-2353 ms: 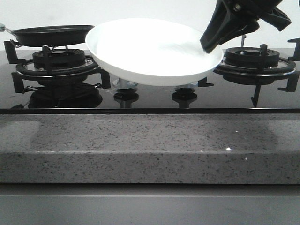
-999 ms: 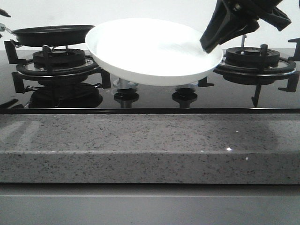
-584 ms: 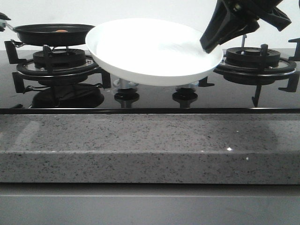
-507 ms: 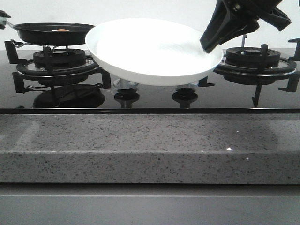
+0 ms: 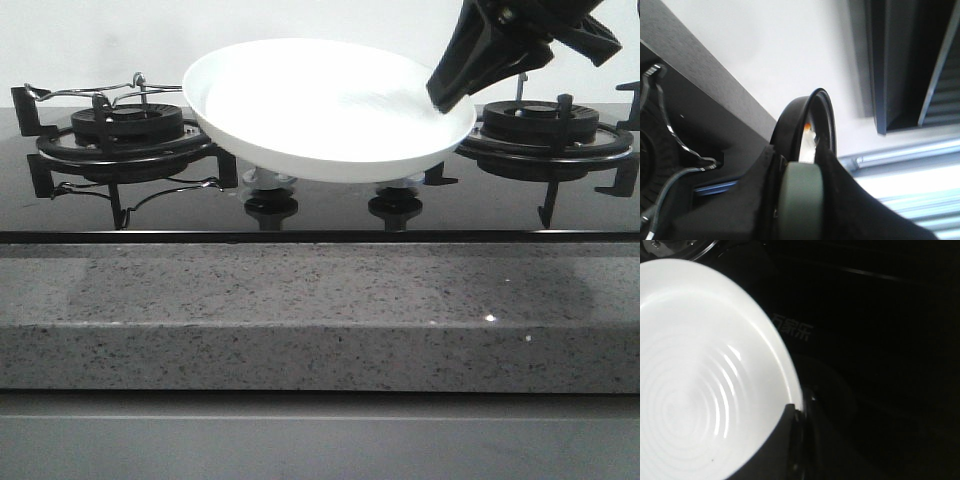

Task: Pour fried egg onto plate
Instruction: 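Lift the pan with the left gripper and tip the egg onto the plate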

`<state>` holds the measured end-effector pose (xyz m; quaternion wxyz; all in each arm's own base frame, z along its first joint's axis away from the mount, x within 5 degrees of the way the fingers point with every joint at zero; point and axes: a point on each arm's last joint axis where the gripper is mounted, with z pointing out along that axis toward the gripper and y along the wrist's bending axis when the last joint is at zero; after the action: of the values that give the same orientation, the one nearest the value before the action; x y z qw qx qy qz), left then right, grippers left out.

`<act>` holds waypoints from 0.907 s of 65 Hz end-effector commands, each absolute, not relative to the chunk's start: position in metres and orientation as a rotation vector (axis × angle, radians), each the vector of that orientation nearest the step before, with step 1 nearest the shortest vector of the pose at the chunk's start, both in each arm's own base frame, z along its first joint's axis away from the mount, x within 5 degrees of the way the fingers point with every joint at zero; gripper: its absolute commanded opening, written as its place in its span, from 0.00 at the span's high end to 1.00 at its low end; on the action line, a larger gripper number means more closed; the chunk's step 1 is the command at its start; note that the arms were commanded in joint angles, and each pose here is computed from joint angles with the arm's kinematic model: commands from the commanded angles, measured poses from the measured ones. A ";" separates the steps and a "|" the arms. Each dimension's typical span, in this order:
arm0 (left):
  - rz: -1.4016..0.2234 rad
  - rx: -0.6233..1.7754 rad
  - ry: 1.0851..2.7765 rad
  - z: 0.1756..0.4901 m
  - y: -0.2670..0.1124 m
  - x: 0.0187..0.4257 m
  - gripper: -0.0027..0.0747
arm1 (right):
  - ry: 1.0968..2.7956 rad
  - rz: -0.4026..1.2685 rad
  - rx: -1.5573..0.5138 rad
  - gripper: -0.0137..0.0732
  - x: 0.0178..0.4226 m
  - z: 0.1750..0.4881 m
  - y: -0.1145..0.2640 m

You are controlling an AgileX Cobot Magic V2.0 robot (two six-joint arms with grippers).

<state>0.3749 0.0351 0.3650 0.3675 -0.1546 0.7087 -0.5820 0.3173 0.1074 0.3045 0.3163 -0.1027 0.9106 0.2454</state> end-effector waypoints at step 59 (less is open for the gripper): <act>-0.812 0.470 1.665 0.477 -0.112 0.259 0.99 | 2.288 0.670 -0.239 0.91 0.314 0.330 0.107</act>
<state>0.2814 -0.1087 0.4455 0.5224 0.1960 0.7511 -0.3530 0.3173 0.1075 0.3046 0.3163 -0.1023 0.9105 0.2460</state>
